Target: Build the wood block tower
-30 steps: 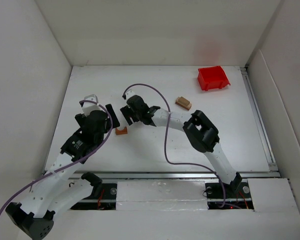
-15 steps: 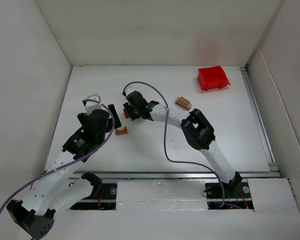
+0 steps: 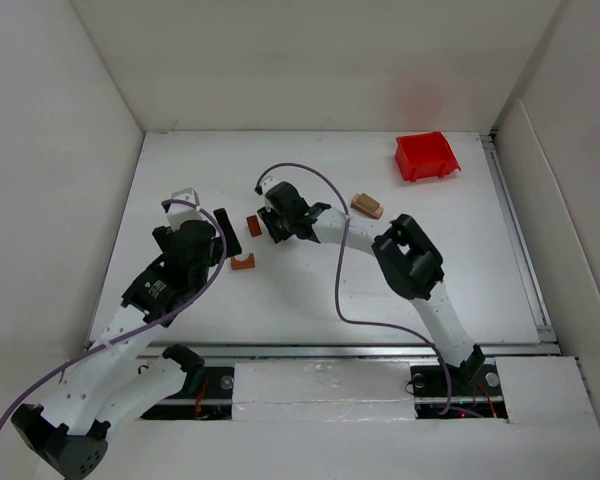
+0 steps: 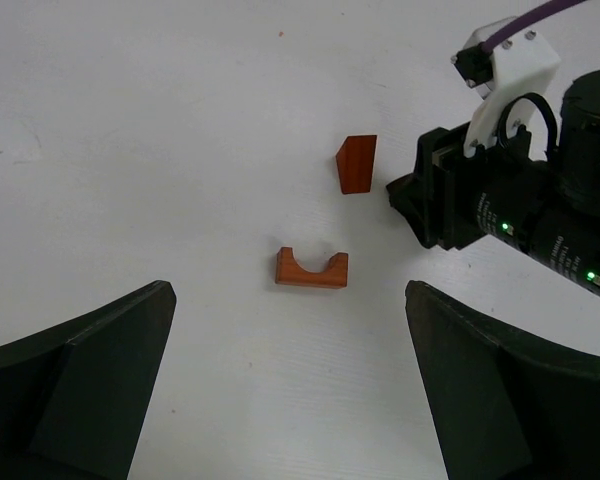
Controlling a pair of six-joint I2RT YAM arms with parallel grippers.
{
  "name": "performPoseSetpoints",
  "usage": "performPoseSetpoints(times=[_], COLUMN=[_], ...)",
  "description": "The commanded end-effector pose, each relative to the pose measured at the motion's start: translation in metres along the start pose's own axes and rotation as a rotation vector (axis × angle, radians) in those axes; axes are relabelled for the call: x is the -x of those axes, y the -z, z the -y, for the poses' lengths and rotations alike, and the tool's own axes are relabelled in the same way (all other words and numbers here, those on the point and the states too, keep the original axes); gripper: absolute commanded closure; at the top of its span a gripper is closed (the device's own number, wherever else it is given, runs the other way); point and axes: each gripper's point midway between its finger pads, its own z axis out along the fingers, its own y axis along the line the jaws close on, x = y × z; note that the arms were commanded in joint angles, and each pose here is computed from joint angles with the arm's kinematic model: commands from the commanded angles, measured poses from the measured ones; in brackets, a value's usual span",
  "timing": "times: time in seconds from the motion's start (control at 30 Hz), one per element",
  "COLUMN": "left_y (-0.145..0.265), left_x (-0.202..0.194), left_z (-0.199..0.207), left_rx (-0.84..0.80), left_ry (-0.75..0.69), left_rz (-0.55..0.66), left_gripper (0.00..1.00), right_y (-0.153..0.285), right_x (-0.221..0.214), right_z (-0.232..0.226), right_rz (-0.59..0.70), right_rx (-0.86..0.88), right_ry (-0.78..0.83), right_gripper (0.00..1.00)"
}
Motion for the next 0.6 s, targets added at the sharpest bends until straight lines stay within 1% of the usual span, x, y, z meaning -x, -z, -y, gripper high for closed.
performPoseSetpoints(times=[0.0,0.03,0.07,0.1,0.13,0.17,0.2,0.23,0.27,0.3,0.33,0.4,0.43,0.47,0.5,0.53,0.57], left_y=[0.005,0.004,0.005,0.006,0.007,0.008,0.011,0.014,0.016,0.019,0.021,0.023,0.023,0.023,0.026,0.026,0.028], left_x=[0.018,0.017,0.018,0.019,0.018,0.018,0.022,0.02,0.021,0.026,0.024,0.028,0.026,0.028,0.029,0.029,0.033], left_z=[0.004,0.005,0.007,0.008,0.012,0.015,0.019,0.027,0.033,0.041,0.05,0.061,0.066,0.069,0.076,0.076,0.083], left_rx=[-0.02,-0.024,-0.032,-0.04,-0.065,-0.08,-0.101,-0.152,-0.187,-0.229,-0.273,-0.318,-0.34,-0.347,-0.379,-0.38,-0.411], left_ry=[0.029,0.03,0.035,0.041,0.043,0.05,0.078,0.086,0.089,0.101,0.105,0.11,0.105,0.105,0.123,0.123,0.139], left_rz=[0.05,0.046,0.049,0.049,0.04,0.039,0.049,0.035,0.034,0.044,0.022,0.018,0.006,0.004,-0.013,-0.013,-0.007], left_gripper=[0.01,0.01,0.01,0.01,0.01,0.01,0.01,0.01,0.01,0.01,0.01,0.01,0.01,0.01,0.01,0.01,0.01], right_y=[0.031,0.035,0.043,0.061,0.069,0.075,0.085,0.11,0.113,0.122,0.139,0.146,0.149,0.151,0.164,0.164,0.176], right_x=[0.022,0.009,0.021,0.037,0.039,0.029,0.035,0.051,0.038,0.038,0.045,0.038,0.041,0.039,0.037,0.037,0.035], right_z=[-0.002,-0.002,-0.005,-0.005,-0.008,-0.011,-0.016,-0.025,-0.027,-0.03,-0.033,-0.022,-0.016,0.0,-0.008,-0.008,-0.012], right_rz=[0.079,0.067,0.124,0.177,0.196,0.194,0.243,0.316,0.327,0.346,0.389,0.37,0.364,0.336,0.331,0.331,0.329], right_rx=[0.057,0.074,0.092,0.112,0.153,0.188,0.224,0.284,0.309,0.332,0.359,0.341,0.306,0.285,0.389,0.39,0.424], right_ry=[0.013,0.039,0.046,0.107,0.125,0.164,0.198,0.277,0.316,0.363,0.442,0.478,0.465,0.439,0.485,0.485,0.511], right_gripper=[0.95,0.96,0.97,0.97,0.98,0.98,0.98,0.98,0.98,0.98,0.98,0.99,0.99,0.99,0.99,0.99,0.99])
